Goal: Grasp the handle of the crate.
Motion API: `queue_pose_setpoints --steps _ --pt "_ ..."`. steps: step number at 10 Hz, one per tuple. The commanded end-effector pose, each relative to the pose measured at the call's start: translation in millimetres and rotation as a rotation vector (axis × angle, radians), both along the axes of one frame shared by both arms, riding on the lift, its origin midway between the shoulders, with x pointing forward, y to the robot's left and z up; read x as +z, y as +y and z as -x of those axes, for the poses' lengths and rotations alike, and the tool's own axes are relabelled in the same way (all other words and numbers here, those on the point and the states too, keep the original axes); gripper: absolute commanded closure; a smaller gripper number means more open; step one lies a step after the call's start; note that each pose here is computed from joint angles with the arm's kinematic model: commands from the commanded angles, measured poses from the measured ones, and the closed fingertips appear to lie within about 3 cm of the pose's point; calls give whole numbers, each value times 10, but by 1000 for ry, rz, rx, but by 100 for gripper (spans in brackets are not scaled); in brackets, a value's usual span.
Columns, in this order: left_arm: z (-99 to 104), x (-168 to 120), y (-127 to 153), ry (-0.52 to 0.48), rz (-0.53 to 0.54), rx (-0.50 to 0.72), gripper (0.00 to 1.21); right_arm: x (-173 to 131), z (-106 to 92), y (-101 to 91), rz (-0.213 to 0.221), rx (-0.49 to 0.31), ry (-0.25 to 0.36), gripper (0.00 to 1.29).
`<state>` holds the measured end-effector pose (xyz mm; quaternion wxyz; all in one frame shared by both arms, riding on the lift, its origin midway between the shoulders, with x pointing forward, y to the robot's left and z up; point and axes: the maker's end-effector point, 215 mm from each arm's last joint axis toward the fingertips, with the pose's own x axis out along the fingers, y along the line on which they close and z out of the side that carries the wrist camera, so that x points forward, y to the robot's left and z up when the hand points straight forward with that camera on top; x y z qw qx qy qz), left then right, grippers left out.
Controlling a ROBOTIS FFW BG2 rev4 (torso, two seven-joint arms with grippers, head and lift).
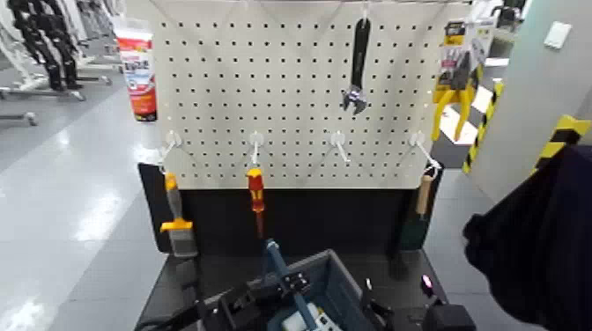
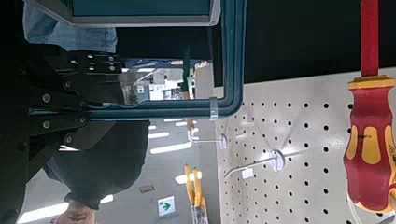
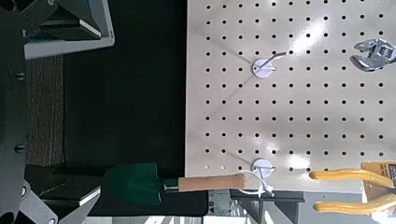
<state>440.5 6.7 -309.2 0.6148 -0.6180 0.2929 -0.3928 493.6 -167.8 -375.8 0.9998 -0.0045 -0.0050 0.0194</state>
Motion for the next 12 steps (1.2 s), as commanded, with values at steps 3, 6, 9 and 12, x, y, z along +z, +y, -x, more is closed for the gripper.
queue_pose_setpoints --steps 3,6,9,12 --pt "156 376 -29 -12 48 -18 118 3 3 -6 3 -3 0 14" --pt "156 369 -32 -7 53 -17 118 42 7 -10 10 -5 -15 15" --pt "156 382 -42 -6 58 -19 118 48 12 3 14 -5 -18 15" --pt "160 373 -50 -4 58 -24 118 73 4 1 18 -6 -29 15"
